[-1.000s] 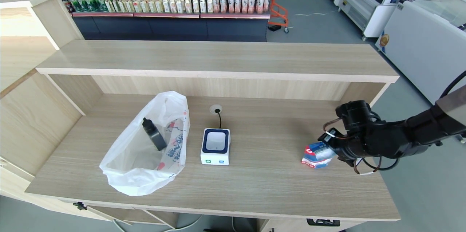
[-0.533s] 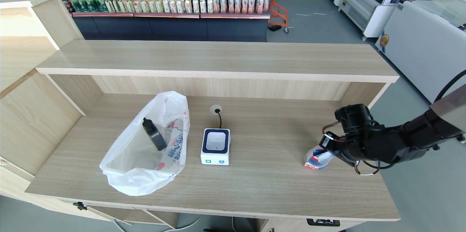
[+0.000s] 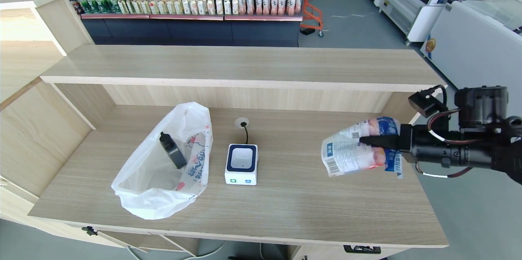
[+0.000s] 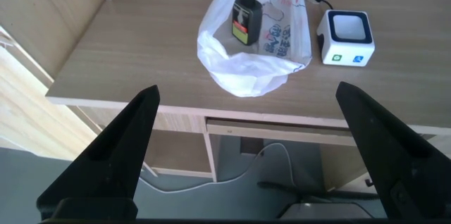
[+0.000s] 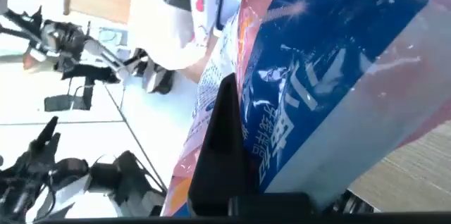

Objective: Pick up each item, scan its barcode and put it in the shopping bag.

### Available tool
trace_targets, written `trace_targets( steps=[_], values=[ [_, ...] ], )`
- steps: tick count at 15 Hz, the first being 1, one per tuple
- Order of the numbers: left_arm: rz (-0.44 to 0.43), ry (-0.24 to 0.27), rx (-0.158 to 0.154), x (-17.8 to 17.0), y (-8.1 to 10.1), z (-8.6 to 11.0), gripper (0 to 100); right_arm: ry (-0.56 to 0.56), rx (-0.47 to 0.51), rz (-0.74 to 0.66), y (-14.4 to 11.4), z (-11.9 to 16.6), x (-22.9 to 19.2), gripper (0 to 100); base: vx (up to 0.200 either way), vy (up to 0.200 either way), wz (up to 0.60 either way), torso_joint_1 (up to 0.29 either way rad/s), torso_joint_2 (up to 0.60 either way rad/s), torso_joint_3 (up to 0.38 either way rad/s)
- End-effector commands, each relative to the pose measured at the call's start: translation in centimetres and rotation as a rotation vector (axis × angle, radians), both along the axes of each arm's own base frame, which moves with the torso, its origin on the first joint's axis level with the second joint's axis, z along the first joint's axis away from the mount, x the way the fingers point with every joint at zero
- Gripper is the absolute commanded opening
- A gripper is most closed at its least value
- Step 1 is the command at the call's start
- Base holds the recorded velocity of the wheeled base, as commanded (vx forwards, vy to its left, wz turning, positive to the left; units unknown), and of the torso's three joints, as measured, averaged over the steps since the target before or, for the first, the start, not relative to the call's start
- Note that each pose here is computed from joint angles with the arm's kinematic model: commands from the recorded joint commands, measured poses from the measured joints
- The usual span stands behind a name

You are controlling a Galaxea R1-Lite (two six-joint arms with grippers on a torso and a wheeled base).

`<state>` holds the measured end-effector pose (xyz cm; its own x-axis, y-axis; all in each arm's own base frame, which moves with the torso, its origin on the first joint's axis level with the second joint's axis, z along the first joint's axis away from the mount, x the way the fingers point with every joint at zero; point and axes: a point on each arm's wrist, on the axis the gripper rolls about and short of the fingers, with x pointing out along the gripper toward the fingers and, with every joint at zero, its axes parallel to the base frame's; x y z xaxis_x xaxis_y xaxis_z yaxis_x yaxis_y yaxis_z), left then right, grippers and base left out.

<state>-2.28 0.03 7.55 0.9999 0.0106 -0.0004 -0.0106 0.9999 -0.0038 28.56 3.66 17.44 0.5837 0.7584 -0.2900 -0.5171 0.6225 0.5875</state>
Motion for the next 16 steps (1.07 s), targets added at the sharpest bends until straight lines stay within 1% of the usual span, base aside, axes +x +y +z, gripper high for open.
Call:
trace_targets(
  steps=[1,2,3,4,7,11,15,16],
  values=[
    [0.000,0.000,-0.001,0.0,0.0,0.0,100,-0.235,0.028,0.191,-1.3,3.8,-4.2,0,0.000,0.000,0.00,0.000,0.00,0.000],
    [0.002,0.000,-0.001,0.0,0.0,0.0,100,-0.259,0.050,0.273,-1.0,4.1,-4.8,0,0.000,0.000,0.00,0.000,0.00,0.000],
    [0.002,0.000,-0.001,0.0,0.0,0.0,100,-0.264,0.057,0.304,-0.8,4.1,-5.0,0,0.000,0.000,0.00,0.000,0.00,0.000],
    [0.000,0.000,-0.001,0.0,0.0,0.0,100,-0.291,0.062,0.376,0.6,4.5,-5.7,0,0.000,0.000,0.00,0.000,0.00,0.000],
    [0.000,0.000,-0.001,0.0,0.0,0.0,100,-0.314,0.059,0.463,2.7,4.5,-6.7,0,0.000,0.000,0.00,0.000,0.00,0.000],
    [0.000,0.000,-0.001,0.0,0.0,0.0,100,-0.264,0.086,0.501,3.5,4.3,-8.3,0,0.000,0.000,0.00,0.000,0.00,0.000],
    [0.000,0.000,-0.001,0.0,0.0,0.0,100,-0.223,0.097,0.497,3.3,3.7,-9.1,0,0.000,0.000,0.00,0.000,0.00,0.000],
    [0.000,0.000,-0.001,0.0,0.0,0.0,100,-0.194,0.120,0.496,3.4,4.0,-9.5,0,0.000,0.000,0.00,0.000,0.00,0.000]
  ],
)
